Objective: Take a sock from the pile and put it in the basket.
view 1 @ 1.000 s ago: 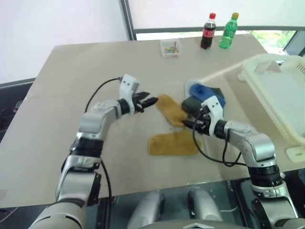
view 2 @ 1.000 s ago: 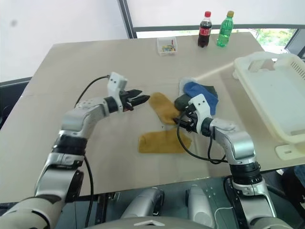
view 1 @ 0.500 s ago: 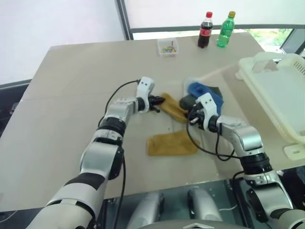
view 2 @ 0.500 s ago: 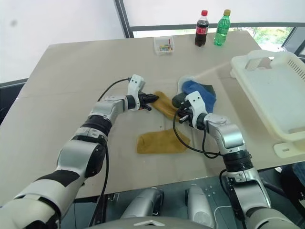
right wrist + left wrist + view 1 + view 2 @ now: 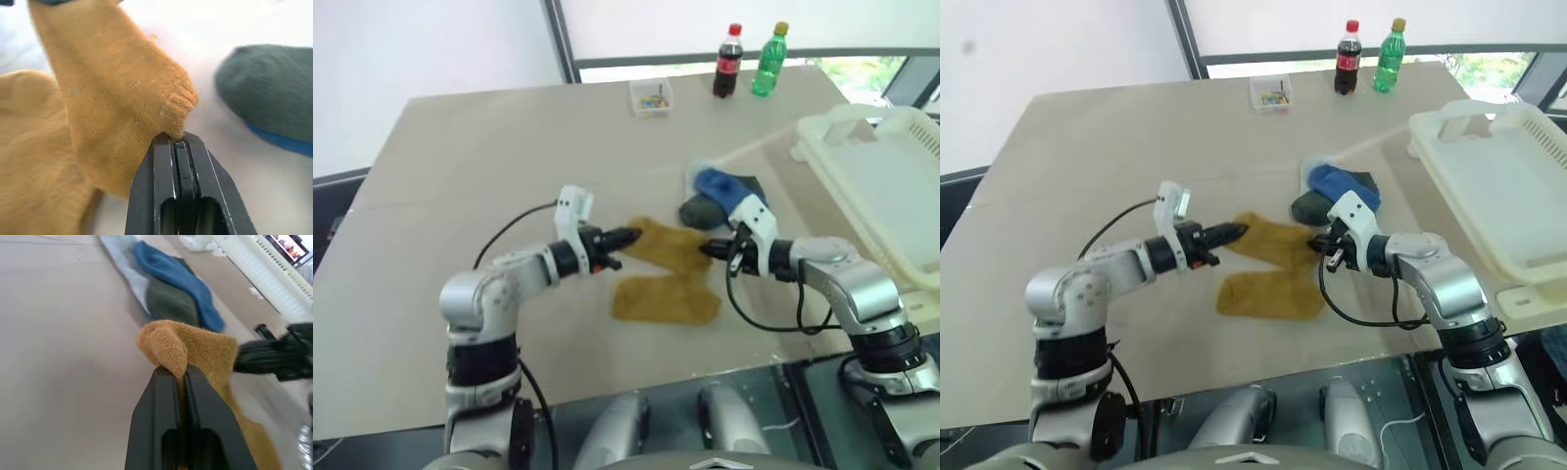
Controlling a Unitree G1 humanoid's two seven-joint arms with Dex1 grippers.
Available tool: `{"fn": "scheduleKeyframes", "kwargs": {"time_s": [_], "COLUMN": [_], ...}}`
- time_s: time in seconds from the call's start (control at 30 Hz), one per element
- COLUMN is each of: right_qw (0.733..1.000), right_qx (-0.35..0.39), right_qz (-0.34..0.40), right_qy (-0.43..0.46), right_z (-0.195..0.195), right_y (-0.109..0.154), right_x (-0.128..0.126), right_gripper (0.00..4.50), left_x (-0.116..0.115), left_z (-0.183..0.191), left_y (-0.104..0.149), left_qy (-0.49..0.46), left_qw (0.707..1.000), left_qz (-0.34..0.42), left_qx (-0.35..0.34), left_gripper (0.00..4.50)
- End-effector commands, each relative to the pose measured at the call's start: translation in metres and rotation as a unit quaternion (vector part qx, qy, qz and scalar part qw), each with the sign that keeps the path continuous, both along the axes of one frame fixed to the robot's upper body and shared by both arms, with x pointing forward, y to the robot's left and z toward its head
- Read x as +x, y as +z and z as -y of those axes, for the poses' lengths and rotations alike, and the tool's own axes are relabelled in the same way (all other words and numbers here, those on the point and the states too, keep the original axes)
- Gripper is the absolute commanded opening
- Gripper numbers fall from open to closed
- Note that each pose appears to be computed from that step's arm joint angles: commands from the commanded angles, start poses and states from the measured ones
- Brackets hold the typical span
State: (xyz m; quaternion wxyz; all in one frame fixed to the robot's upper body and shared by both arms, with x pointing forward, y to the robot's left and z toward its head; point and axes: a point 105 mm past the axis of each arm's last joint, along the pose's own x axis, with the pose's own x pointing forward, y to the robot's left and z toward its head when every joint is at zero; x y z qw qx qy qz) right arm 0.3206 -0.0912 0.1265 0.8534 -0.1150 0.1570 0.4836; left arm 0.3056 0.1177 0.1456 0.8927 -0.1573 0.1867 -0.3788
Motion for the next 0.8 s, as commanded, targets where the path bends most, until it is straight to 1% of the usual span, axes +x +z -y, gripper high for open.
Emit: {"fn": "scheduleKeyframes", "kwargs": {"time_s": [0.03, 0.17, 0.23, 0.27, 0.33, 0.43, 0.5, 0.57, 0.67, 0.8], "right_qw": [0.999, 0.999, 0.999, 0.999, 0.998, 0.996, 0.996, 0.996, 0.997, 0.997], "right_qx": [-0.001, -0.004, 0.005, 0.007, 0.0, -0.011, -0.019, -0.04, -0.05, -0.056], "right_qz": [0.025, 0.023, 0.004, -0.003, -0.012, -0.021, -0.021, -0.015, -0.014, -0.009], "right_qy": [0.036, 0.035, 0.04, 0.043, 0.064, 0.085, 0.081, 0.073, 0.063, 0.056], "right_z": [-0.002, 0.007, 0.01, 0.01, 0.009, 0.005, 0.002, 0.001, 0.001, 0.002], "right_y": [0.019, 0.033, 0.044, 0.047, 0.047, 0.041, 0.029, 0.013, 0.003, -0.002], "right_x": [-0.01, -0.012, -0.019, -0.022, -0.032, -0.047, -0.052, -0.056, -0.059, -0.059], "right_gripper": [0.0, 0.0, 0.0, 0.0, 0.0, 0.0, 0.0, 0.0, 0.0, 0.0], "left_x": [-0.018, -0.039, -0.05, -0.052, -0.059, -0.064, -0.063, -0.062, -0.062, -0.061], "left_z": [-0.006, -0.014, -0.018, -0.019, -0.023, -0.024, -0.025, -0.024, -0.02, -0.014], "left_y": [0.015, 0.016, 0.013, 0.012, 0.007, 0.003, -0.002, -0.009, -0.016, -0.02], "left_qy": [0.037, 0.039, 0.02, 0.015, 0.005, -0.004, 0.003, 0.007, 0.005, -0.003], "left_qw": [0.999, 0.999, 0.999, 0.999, 1.0, 0.999, 0.999, 0.999, 0.999, 0.999], "left_qz": [0.014, -0.003, -0.017, -0.021, -0.03, -0.04, -0.032, -0.034, -0.037, -0.038], "left_qx": [-0.008, -0.016, -0.02, -0.022, -0.004, 0.012, 0.032, 0.037, 0.033, 0.027], "left_gripper": [0.03, 0.03, 0.03, 0.03, 0.03, 0.03, 0.03, 0.03, 0.03, 0.03]}}
